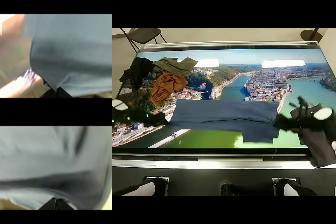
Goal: Fold the shirts.
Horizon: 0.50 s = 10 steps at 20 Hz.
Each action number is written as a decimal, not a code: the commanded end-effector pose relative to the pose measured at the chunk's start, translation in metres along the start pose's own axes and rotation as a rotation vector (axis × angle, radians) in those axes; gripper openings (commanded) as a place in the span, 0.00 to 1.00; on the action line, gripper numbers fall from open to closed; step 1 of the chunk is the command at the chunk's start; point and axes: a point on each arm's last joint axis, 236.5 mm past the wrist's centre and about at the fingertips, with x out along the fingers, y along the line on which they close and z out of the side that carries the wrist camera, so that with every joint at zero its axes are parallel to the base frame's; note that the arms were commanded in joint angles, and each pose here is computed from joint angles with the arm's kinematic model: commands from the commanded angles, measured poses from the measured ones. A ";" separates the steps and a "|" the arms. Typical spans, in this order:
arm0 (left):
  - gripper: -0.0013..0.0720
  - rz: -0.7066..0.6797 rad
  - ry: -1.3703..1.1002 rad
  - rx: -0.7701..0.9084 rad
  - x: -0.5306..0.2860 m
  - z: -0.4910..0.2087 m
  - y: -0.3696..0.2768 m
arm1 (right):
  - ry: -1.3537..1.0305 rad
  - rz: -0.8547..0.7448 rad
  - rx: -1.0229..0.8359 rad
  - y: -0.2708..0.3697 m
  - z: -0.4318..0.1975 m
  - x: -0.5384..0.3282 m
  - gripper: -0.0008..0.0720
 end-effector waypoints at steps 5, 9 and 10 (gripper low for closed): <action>0.06 -0.017 -0.054 -0.076 0.014 0.103 -0.004 | -0.132 0.100 0.034 0.052 0.133 0.038 0.07; 0.06 -0.016 -0.031 -0.101 0.041 0.129 0.005 | -0.087 0.063 0.118 0.030 0.143 0.071 0.07; 0.06 -0.017 -0.032 -0.103 0.047 0.134 0.007 | -0.087 0.048 0.113 0.026 0.143 0.074 0.07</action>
